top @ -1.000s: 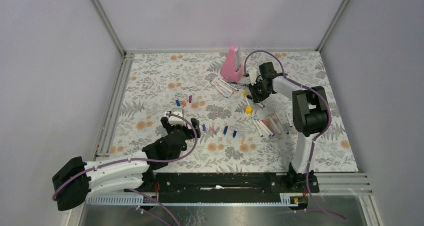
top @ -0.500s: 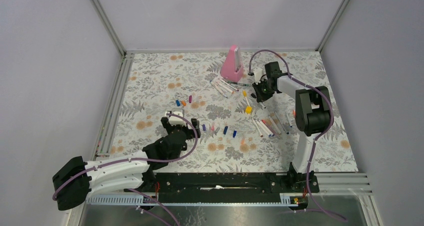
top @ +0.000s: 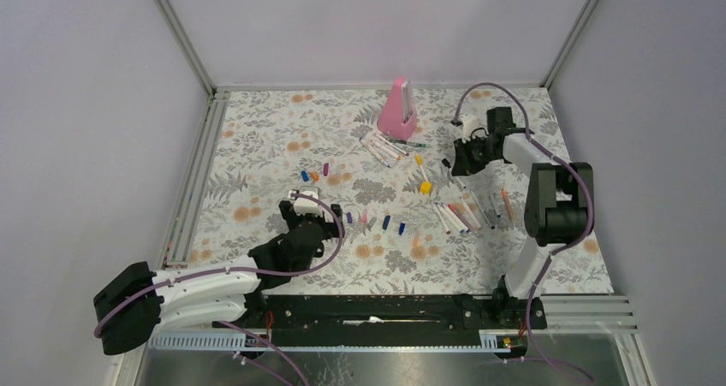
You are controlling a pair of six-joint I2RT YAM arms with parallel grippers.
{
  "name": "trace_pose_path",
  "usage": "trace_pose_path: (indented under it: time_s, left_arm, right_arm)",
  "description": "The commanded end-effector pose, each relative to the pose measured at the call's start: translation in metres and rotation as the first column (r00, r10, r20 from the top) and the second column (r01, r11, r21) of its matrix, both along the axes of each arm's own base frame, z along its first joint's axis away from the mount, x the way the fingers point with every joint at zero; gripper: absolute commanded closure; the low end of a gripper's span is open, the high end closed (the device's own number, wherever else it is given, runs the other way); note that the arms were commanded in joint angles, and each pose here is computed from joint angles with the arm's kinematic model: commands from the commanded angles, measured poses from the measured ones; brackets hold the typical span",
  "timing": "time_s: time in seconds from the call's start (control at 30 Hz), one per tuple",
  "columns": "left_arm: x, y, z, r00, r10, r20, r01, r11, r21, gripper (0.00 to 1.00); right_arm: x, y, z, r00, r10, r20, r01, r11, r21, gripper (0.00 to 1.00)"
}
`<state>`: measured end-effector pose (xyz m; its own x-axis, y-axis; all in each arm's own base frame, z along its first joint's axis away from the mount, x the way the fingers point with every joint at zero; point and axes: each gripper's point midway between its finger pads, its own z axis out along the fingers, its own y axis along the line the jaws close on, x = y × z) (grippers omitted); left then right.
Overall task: Open the pen caps
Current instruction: Pick up the pen from the center of the board.
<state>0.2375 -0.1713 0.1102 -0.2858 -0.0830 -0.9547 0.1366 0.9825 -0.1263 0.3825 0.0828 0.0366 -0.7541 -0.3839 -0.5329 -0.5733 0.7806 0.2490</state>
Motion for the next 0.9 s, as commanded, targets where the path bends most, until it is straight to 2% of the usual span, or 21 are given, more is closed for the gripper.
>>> trace_pose_path:
  time_s: [0.0, 0.33, 0.5, 0.63, 0.73, 0.87]
  left_arm:
    - [0.01, -0.01, 0.019, 1.0, 0.003, 0.023, -0.002, 0.999, -0.038, 0.01]
    - [0.022, -0.021, 0.021, 0.999, -0.001, -0.043, 0.001, 1.0, 0.005, 0.01]
    - [0.019, -0.062, 0.061, 0.991, -0.128, -0.04, 0.118, 0.975, -0.189, 0.01]
    - [0.015, -0.102, 0.108, 0.969, -0.246, 0.037, 0.241, 0.892, -0.381, 0.01]
    - [0.014, -0.133, 0.134, 0.942, -0.322, 0.094, 0.326, 0.811, -0.485, 0.01]
    - [0.018, -0.163, 0.156, 0.918, -0.358, 0.173, 0.387, 0.707, -0.592, 0.01]
  right_arm:
    - [-0.007, 0.016, 0.056, 0.992, 0.054, 0.115, -0.075, 0.98, 0.183, 1.0]
    - [-0.055, 0.035, 0.11, 0.978, 0.109, 0.178, -0.174, 0.899, 0.401, 1.0]
    - [-0.086, 0.045, 0.13, 0.965, 0.151, 0.216, -0.235, 0.864, 0.445, 1.0]
    - [-0.105, 0.051, 0.14, 0.956, 0.173, 0.237, -0.27, 0.833, 0.483, 1.0]
    - [-0.114, 0.056, 0.144, 0.953, 0.181, 0.242, -0.285, 0.809, 0.514, 1.0]
    - [-0.12, 0.061, 0.15, 0.953, 0.179, 0.242, -0.288, 0.777, 0.56, 1.0]
